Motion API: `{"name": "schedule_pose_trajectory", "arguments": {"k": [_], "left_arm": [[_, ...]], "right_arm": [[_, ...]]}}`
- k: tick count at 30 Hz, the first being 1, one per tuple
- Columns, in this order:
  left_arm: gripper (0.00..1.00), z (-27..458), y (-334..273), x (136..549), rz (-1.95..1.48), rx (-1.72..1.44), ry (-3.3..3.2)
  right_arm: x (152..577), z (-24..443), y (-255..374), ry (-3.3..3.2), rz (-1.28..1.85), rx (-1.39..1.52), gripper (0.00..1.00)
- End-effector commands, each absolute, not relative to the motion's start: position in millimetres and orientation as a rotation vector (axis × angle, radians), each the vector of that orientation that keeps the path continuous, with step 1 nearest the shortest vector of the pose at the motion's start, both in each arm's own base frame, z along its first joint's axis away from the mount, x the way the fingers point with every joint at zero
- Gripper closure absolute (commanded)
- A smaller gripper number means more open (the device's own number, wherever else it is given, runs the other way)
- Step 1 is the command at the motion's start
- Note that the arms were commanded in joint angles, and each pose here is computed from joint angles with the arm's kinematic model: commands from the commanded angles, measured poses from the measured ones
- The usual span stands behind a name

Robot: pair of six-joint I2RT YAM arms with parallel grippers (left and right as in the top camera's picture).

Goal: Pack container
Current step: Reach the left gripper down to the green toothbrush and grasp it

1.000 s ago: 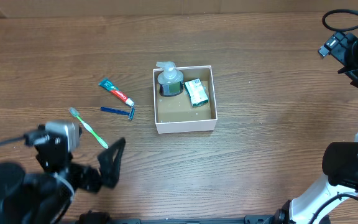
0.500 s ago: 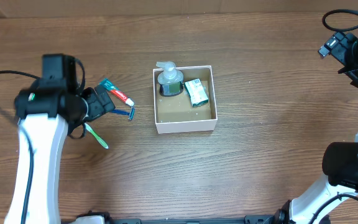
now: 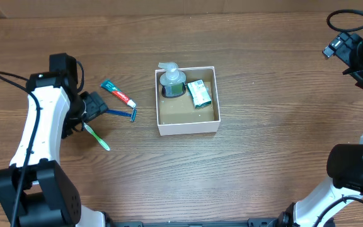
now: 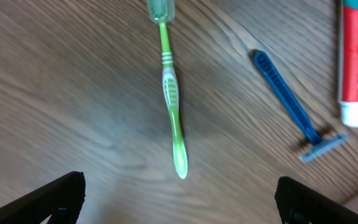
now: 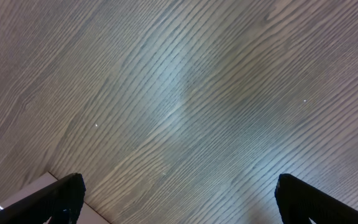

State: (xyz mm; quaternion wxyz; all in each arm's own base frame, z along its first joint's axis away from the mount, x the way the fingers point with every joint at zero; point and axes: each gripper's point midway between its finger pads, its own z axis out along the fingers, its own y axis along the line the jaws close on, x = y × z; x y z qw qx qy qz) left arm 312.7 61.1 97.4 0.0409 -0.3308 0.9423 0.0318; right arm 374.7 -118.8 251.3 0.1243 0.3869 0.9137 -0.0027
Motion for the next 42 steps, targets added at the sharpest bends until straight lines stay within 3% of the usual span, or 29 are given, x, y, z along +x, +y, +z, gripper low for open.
{"name": "schedule_pose_trajectory", "arguments": {"k": [1,14,17,22,42], "left_arm": [[0.06,72,62,302,0.075,-1.039,2.914],[0.17,14,52,286,-0.015,-1.099,2.892],[0.28,11,51,285,-0.017,-1.104,2.886],[0.34,1,51,282,-0.021,-1.12,2.869],[0.78,-7,41,288,-0.125,-1.104,2.843]], "right_arm": [[376,259,-118,2.637,0.0,1.121,0.0],[376,259,-118,2.637,0.0,1.121,0.0],[376,259,-118,2.637,0.0,1.121,0.0],[376,259,-118,2.637,0.0,1.121,0.0],[376,259,-118,2.637,0.0,1.121,0.0]]}}
